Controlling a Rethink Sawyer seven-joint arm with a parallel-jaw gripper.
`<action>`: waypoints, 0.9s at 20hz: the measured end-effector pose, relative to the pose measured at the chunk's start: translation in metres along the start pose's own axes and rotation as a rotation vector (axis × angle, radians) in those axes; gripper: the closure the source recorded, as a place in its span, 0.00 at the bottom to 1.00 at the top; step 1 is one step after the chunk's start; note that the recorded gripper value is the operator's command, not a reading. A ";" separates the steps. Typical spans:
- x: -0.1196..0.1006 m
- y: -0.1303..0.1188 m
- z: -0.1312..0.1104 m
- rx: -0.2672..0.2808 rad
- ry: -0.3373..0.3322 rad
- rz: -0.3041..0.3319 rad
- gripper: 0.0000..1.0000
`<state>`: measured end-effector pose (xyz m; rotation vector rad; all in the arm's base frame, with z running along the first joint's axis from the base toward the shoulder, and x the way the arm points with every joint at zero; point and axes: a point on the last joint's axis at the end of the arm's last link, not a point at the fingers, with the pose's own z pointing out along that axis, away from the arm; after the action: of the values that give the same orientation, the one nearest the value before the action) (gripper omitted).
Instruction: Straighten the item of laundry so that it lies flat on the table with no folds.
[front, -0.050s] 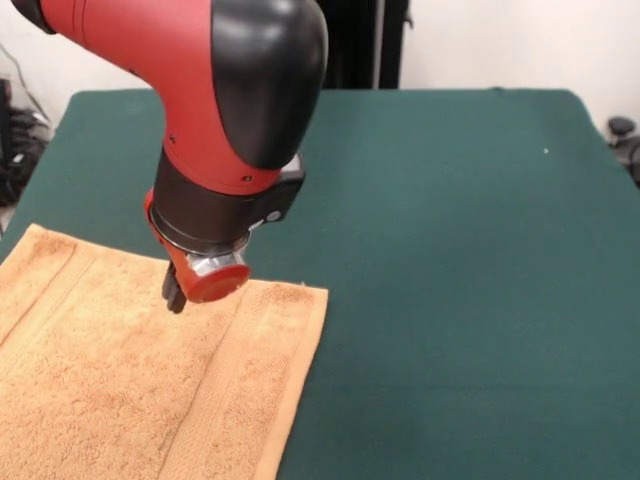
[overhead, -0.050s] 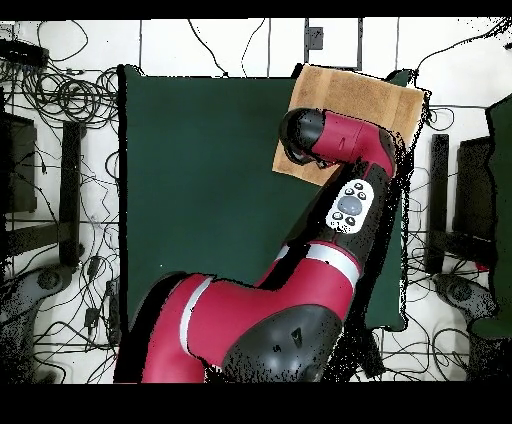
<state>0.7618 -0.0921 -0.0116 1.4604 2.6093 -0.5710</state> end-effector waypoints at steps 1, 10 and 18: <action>0.000 -0.001 0.001 0.003 -0.001 -0.002 1.00; 0.000 -0.006 0.006 0.016 -0.002 -0.008 1.00; -0.002 -0.013 0.015 0.022 0.028 0.008 1.00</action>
<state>0.7503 -0.1056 -0.0214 1.4956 2.6257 -0.5842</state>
